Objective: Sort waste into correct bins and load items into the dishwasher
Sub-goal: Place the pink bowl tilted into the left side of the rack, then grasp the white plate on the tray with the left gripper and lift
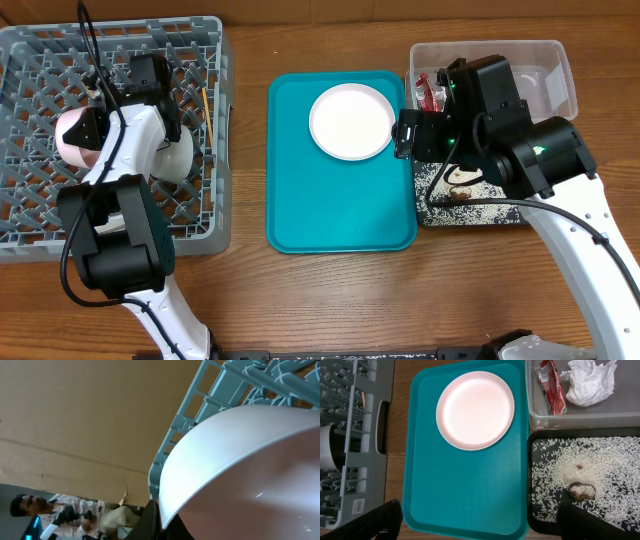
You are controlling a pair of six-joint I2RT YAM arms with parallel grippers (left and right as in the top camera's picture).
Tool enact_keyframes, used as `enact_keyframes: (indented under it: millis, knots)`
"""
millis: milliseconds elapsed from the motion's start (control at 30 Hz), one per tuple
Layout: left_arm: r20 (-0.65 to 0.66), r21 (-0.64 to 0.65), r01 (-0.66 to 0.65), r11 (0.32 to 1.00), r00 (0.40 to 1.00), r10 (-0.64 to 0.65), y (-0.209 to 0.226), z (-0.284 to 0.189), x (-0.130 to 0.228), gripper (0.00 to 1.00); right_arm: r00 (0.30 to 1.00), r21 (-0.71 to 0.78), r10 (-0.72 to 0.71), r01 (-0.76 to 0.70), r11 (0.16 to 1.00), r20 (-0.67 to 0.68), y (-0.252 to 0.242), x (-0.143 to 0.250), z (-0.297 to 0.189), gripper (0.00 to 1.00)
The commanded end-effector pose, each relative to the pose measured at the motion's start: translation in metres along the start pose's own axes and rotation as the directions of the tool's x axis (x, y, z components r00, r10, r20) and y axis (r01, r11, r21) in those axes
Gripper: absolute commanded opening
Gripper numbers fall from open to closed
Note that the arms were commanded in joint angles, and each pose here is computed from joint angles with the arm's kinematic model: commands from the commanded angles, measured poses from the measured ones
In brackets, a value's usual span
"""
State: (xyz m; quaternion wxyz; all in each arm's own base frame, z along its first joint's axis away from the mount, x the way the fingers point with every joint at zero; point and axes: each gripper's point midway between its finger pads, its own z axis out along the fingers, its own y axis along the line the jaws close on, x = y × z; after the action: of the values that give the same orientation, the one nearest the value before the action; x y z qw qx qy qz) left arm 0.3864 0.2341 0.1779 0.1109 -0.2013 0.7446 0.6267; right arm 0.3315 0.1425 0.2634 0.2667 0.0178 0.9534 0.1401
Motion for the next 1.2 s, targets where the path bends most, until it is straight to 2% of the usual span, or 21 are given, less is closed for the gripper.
enact_keyframes:
  millis: [0, 67, 100, 133, 167, 333, 500, 733, 800, 900, 933, 967, 1000, 1067, 1100, 1133, 1167]
  knots:
    - [-0.005, -0.002, -0.058, 0.998, 0.998, 0.057, -0.012, 0.002, 0.003, 0.07, 1.000, -0.008, 0.004, -0.004, 1.000, 0.016, 0.001, -0.005, -0.004, 1.00]
    - [0.000, 0.001, -0.050, 0.999, 0.999, 0.050, -0.012, 0.000, 0.002, 0.15, 1.000, -0.008, 0.004, -0.004, 1.000, 0.016, 0.001, -0.005, -0.004, 1.00]
    - [0.005, 0.008, -0.046, 0.999, 0.999, 0.046, -0.013, -0.002, 0.001, 0.28, 1.000, -0.008, 0.004, -0.004, 1.000, 0.016, 0.001, -0.005, -0.004, 0.99]
    - [0.013, 0.018, -0.043, 0.999, 0.999, 0.043, -0.013, -0.006, 0.000, 0.49, 1.000, -0.008, 0.004, -0.004, 1.000, 0.016, 0.001, -0.005, -0.004, 1.00]
    - [0.023, 0.029, -0.036, 0.999, 0.999, 0.035, -0.014, -0.011, -0.002, 0.54, 1.000, -0.008, 0.004, -0.004, 1.000, 0.017, 0.001, -0.005, -0.004, 1.00]
    - [0.079, 0.088, -0.026, 0.996, 0.997, 0.019, -0.015, -0.038, -0.012, 0.56, 1.000, -0.007, 0.004, -0.004, 1.000, 0.015, 0.001, -0.004, -0.004, 1.00]
    - [0.113, 0.229, 0.006, 0.973, 0.993, -0.033, -0.010, -0.067, -0.016, 0.71, 1.000, -0.006, 0.004, -0.004, 1.000, 0.012, 0.001, -0.004, -0.004, 1.00]
    - [0.159, 0.491, 0.038, 0.871, 0.978, -0.132, 0.015, -0.118, -0.023, 0.80, 1.000, -0.003, 0.004, -0.004, 1.000, 0.006, 0.000, -0.002, -0.004, 1.00]
    - [0.188, 0.567, 0.026, 0.823, 0.969, -0.161, 0.026, -0.142, -0.024, 0.72, 1.000, -0.001, 0.005, -0.005, 1.000, 0.001, 0.000, -0.001, -0.004, 1.00]
    - [0.245, 0.735, -0.027, 0.678, 0.942, -0.228, 0.035, -0.200, -0.024, 0.75, 1.000, 0.004, 0.005, -0.005, 1.000, -0.007, -0.001, 0.001, -0.004, 1.00]
    - [0.263, 0.809, -0.073, 0.583, 0.932, -0.249, 0.032, -0.228, -0.022, 0.83, 1.000, 0.004, 0.005, -0.005, 1.000, -0.008, -0.002, 0.001, -0.004, 1.00]
    - [0.280, 0.870, -0.130, 0.476, 0.924, -0.259, 0.029, -0.257, -0.017, 0.95, 1.000, 0.004, 0.005, -0.005, 1.000, -0.008, -0.002, 0.001, -0.004, 1.00]
    - [0.295, 0.916, -0.193, 0.352, 0.918, -0.264, 0.025, -0.288, -0.010, 1.00, 1.000, 0.004, 0.005, -0.005, 1.000, -0.008, -0.001, 0.001, -0.004, 1.00]
    - [0.324, 0.946, -0.312, 0.085, 0.905, -0.275, 0.020, -0.350, 0.006, 0.97, 1.000, 0.002, 0.005, -0.005, 1.000, -0.003, -0.001, 0.000, -0.004, 1.00]
    - [0.332, 0.936, -0.352, -0.024, 0.902, -0.278, 0.019, -0.375, 0.014, 0.89, 1.000, 0.001, 0.005, -0.005, 1.000, -0.001, -0.001, -0.001, -0.004, 1.00]
    - [0.316, 0.928, -0.356, -0.112, 0.909, -0.272, 0.015, -0.396, 0.020, 0.83, 1.000, 0.000, 0.005, -0.005, 1.000, 0.001, -0.001, -0.001, -0.004, 1.00]
    - [0.277, 0.934, -0.322, -0.152, 0.925, -0.260, 0.010, -0.406, 0.024, 0.82, 1.000, -0.001, 0.005, -0.005, 1.000, 0.003, 0.000, -0.001, -0.004, 1.00]
